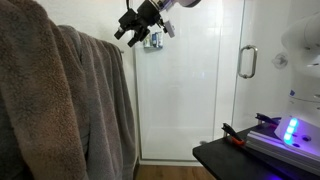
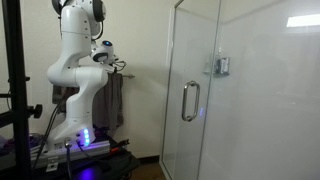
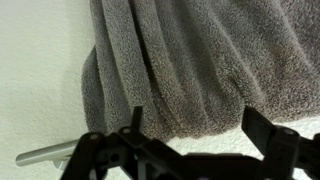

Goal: Unhang the towel from the rail

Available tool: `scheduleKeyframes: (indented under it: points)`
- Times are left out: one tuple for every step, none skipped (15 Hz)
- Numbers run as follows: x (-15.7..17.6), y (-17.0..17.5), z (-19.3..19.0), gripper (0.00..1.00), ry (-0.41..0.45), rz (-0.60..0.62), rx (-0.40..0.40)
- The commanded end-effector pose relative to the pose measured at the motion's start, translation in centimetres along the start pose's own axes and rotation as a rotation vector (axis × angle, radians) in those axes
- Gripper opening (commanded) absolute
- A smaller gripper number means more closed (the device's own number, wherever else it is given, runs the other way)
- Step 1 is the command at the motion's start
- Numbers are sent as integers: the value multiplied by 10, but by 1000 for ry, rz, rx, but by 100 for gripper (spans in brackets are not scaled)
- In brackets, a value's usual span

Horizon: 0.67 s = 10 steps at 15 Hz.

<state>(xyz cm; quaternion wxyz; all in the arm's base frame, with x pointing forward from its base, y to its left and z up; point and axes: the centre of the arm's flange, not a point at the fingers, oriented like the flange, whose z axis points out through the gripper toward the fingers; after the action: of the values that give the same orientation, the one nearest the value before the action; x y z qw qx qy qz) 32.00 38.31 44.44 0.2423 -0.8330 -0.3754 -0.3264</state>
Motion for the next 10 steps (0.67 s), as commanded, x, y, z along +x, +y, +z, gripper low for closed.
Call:
scheduleKeyframes:
  points:
    - [-18, 18, 38, 100, -32, 7, -31]
    - [-21, 21, 48, 100, -39, 4, -40]
    - [-23, 21, 57, 100, -42, -2, -38]
    - [-26, 22, 67, 100, -36, 1, -38]
    - [-26, 18, 76, 100, -11, -15, -57]
    - [-24, 17, 83, 100, 10, -32, -82]
    - [-20, 16, 86, 100, 36, -39, -118]
    - [-17, 17, 90, 100, 58, -48, -146]
    - [-12, 7, 62, 100, 7, -25, -107]
    - [-9, 6, 67, 100, 24, -30, -126]
